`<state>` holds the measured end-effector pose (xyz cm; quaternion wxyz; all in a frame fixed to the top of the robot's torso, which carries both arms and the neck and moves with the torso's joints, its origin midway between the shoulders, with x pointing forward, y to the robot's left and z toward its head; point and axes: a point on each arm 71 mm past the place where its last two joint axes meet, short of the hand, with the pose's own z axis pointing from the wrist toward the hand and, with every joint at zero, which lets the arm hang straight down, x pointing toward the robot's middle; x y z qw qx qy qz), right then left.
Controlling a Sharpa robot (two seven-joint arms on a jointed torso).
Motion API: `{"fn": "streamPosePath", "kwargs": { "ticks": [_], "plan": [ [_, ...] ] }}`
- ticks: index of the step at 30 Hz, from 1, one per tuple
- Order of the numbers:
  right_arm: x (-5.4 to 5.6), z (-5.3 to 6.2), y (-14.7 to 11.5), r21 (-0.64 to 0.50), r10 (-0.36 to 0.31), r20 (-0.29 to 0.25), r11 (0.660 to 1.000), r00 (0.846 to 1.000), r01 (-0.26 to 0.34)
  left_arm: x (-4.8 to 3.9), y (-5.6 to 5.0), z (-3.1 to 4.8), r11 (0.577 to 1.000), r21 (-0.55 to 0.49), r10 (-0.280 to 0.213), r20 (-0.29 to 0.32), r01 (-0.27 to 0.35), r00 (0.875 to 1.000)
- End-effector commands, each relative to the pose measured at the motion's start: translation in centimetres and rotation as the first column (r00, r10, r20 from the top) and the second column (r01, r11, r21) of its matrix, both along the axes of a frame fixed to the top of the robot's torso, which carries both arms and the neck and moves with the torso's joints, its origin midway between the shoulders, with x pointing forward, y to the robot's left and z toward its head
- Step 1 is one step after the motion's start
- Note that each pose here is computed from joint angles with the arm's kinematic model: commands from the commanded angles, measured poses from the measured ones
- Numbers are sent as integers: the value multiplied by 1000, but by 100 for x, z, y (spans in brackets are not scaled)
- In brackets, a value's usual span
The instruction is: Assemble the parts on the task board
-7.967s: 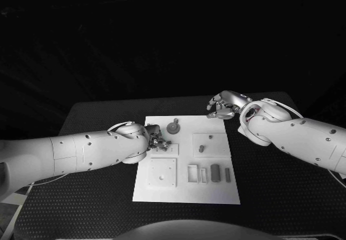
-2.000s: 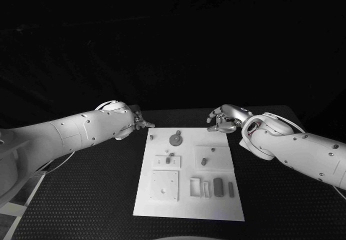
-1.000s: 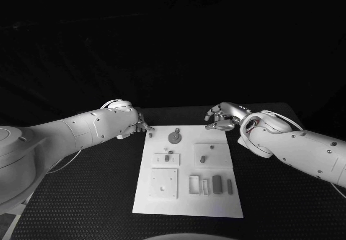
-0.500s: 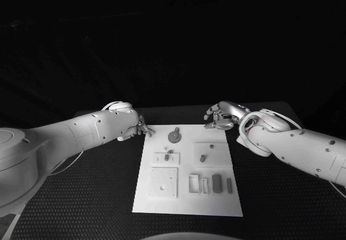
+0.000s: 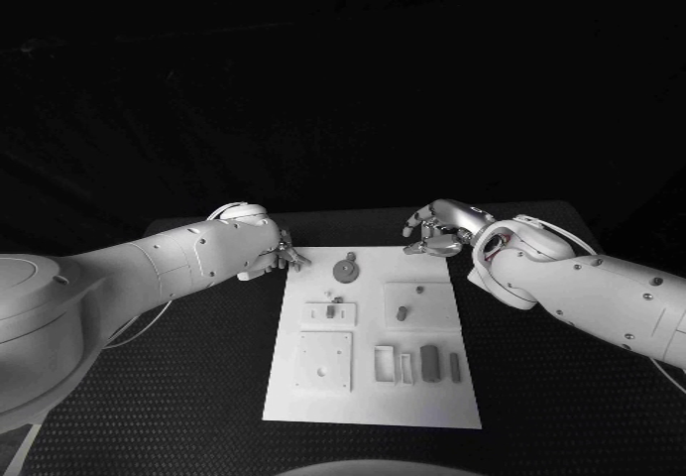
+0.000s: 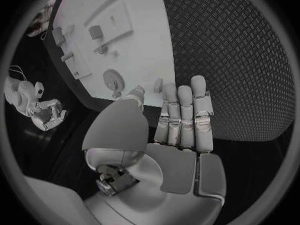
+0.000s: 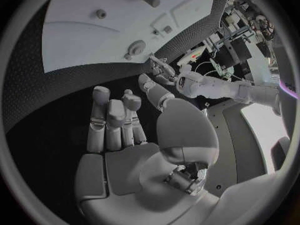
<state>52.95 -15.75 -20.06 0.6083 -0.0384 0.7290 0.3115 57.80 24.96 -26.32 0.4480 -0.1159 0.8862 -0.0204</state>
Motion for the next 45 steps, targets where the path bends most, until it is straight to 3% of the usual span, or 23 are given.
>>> {"fn": "streamPosePath", "kwargs": {
  "ticks": [1, 45],
  "plan": [
    [-1, 11, 9, 6, 3, 8, 1000, 1000, -3, -1, -29, -24, 1000, -19, -11, -1, 11, 1000],
    [-3, 13, 14, 7, 4, 6, 1000, 1000, -4, 28, 29, -54, 1000, -7, 13, -20, -13, 1000]
  ]
}}
